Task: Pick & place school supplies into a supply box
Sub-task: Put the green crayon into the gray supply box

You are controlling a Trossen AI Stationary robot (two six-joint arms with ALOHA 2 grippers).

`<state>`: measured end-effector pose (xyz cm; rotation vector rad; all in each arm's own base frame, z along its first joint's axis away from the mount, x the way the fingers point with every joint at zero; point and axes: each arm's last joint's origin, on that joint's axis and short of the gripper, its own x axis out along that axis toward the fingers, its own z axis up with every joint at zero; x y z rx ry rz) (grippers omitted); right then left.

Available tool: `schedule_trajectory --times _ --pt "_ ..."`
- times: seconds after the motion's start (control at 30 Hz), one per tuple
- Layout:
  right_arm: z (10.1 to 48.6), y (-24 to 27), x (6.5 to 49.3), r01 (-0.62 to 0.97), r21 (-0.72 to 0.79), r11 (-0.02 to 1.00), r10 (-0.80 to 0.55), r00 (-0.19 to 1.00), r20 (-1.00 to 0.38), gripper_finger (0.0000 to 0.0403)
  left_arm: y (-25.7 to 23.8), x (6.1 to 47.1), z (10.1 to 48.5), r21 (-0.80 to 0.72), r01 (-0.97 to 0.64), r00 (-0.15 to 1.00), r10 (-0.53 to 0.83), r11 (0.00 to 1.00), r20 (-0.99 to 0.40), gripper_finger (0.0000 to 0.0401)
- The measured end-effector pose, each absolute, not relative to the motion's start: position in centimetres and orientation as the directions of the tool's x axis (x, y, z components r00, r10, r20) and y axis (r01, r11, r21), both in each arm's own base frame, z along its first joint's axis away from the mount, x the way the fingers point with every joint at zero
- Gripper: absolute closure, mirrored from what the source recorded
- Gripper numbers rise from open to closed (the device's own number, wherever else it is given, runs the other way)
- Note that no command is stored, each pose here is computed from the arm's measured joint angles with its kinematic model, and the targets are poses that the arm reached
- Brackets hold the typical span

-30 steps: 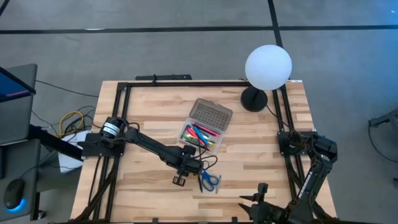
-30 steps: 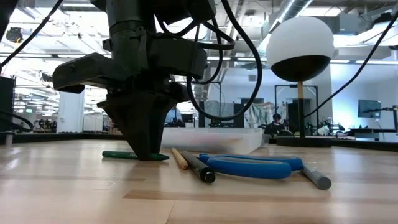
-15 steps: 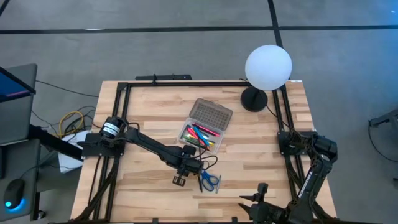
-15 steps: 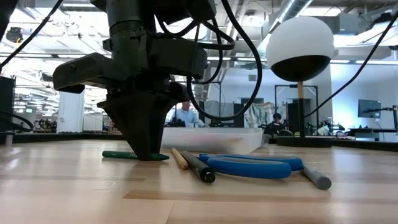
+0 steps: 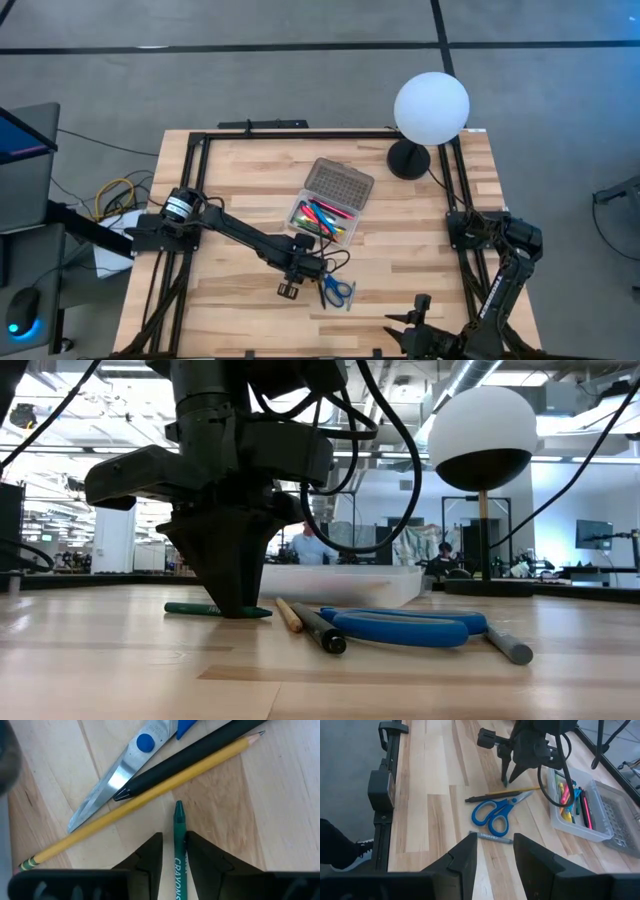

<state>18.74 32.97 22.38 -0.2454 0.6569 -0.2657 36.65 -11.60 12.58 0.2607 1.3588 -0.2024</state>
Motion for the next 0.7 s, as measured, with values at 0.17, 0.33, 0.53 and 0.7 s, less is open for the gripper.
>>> schedule_trajectory --times 0.17,0.33,0.53,0.7 --pt "22.38 32.97 18.74 0.164 -0.307 0.938 -0.318 0.76 -0.566 0.0282 -11.63 36.65 12.58 0.071 0.293 0.203 0.01 0.954 -0.979 0.034" --pt "22.38 32.97 18.74 0.164 -0.307 0.937 -0.319 0.76 -0.566 0.0282 -11.67 36.67 12.59 0.066 0.293 0.204 0.005 0.954 -0.979 0.0366" --pt "22.38 32.97 18.74 0.164 -0.307 0.937 -0.319 0.76 -0.566 0.0282 -11.66 36.68 12.59 0.067 0.292 0.205 0.006 0.954 -0.979 0.0366" --pt "22.38 32.97 18.74 0.164 -0.307 0.937 -0.319 0.76 -0.566 0.0282 -11.66 36.68 12.59 0.067 0.288 0.206 0.007 0.955 -0.979 0.0361"
